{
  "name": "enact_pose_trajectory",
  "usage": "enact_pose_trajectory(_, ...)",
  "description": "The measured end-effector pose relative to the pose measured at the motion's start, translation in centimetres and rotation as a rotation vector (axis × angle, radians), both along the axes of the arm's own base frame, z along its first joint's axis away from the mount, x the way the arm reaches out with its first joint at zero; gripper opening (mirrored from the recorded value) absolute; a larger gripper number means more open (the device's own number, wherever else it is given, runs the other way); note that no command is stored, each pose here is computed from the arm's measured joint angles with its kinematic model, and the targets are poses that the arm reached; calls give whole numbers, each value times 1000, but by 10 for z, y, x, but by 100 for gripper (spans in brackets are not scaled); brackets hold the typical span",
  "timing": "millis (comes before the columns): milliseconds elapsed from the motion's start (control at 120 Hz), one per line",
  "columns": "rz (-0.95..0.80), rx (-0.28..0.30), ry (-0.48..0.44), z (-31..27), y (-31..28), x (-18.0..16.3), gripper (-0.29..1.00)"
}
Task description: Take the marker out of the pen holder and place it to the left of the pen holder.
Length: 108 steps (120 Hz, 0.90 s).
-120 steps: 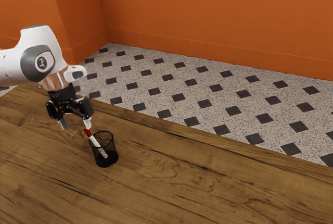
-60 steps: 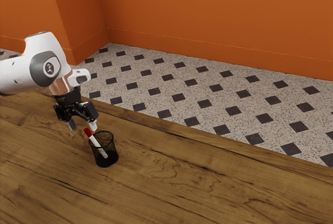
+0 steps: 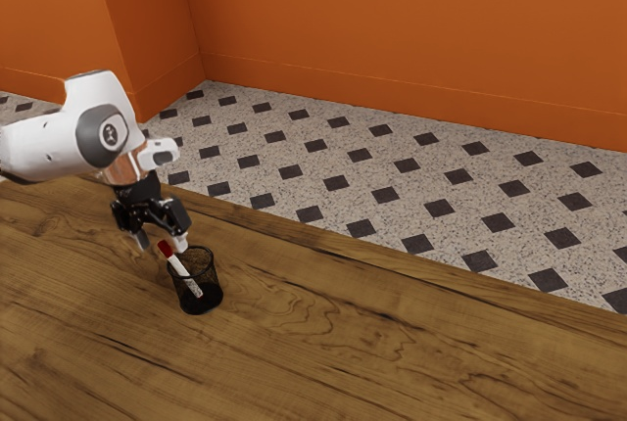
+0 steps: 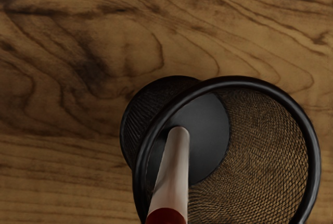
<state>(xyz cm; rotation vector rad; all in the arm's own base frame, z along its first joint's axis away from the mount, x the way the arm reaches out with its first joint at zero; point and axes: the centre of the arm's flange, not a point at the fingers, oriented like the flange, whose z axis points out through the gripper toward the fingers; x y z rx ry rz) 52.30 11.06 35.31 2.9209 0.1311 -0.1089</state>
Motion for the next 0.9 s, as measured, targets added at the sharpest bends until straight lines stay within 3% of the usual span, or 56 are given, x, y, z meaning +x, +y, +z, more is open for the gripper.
enact_pose_trajectory(117,-8,-10,2,-3,-4,0,65)
enact_pose_trajectory(550,-27,-20,-9,1,-3,-1,7)
enact_pose_trajectory(733,-65,-17,-47,32,-14,7,-2)
enact_pose_trajectory(900,-151,13,-65,100,-28,21,-6)
